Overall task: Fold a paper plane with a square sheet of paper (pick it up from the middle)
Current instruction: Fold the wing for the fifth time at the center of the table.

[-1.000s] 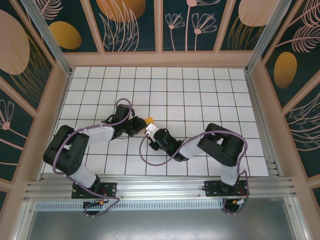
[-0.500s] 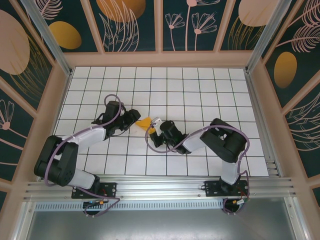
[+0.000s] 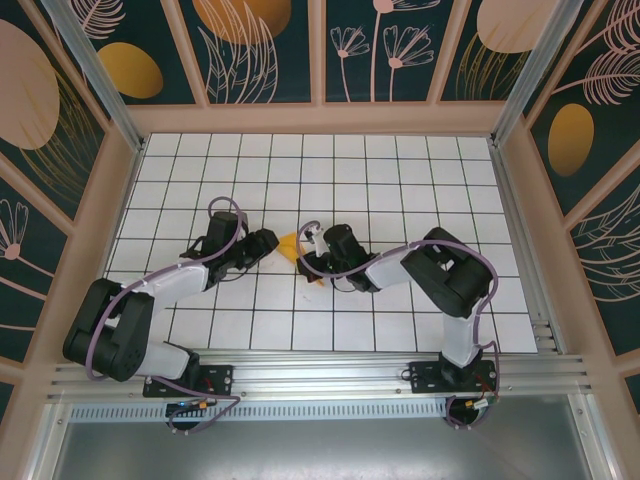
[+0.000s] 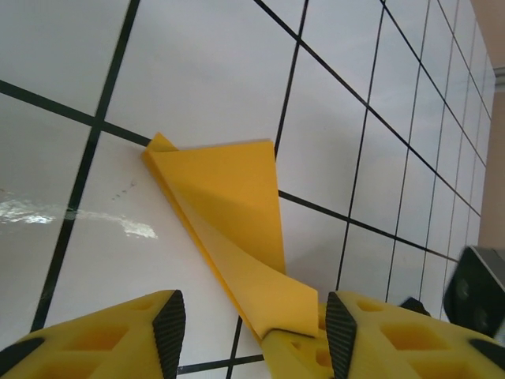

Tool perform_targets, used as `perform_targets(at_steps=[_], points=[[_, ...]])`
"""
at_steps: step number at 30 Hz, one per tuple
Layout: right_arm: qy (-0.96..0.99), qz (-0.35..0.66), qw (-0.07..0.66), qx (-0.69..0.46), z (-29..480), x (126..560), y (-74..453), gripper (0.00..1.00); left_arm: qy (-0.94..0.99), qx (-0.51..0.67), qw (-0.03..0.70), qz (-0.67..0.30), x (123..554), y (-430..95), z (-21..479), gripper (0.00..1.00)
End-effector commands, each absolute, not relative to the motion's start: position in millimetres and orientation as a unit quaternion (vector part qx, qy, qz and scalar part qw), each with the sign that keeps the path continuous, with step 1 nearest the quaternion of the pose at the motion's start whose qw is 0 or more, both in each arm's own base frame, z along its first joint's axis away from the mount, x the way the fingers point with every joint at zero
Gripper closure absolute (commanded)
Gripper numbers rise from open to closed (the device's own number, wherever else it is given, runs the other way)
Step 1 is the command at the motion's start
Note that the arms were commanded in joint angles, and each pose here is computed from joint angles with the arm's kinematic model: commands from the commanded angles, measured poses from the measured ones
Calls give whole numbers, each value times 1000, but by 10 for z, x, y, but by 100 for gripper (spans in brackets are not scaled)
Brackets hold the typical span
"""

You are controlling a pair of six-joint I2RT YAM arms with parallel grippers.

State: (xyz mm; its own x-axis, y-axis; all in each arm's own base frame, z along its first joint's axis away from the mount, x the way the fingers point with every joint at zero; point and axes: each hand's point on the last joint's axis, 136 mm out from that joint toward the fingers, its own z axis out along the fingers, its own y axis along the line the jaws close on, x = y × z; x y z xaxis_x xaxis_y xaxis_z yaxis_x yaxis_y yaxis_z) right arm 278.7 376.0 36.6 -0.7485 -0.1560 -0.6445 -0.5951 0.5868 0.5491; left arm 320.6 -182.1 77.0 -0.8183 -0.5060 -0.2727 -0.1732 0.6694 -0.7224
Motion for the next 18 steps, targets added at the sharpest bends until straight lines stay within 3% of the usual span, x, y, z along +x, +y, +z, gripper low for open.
perform_targets(at_steps=[1,7,18], points=[[847,434,241,-190,384,2810,3808,100,871,-159,248,-394,3240,-1933,898,55],[844,466,222,-147,407,2873,3728,100,862,-140,243,-422,3228,-2048,901,65],[846,490,189,-92,359,2932,3633,100,861,-115,227,-439,3244,-2259,823,71]])
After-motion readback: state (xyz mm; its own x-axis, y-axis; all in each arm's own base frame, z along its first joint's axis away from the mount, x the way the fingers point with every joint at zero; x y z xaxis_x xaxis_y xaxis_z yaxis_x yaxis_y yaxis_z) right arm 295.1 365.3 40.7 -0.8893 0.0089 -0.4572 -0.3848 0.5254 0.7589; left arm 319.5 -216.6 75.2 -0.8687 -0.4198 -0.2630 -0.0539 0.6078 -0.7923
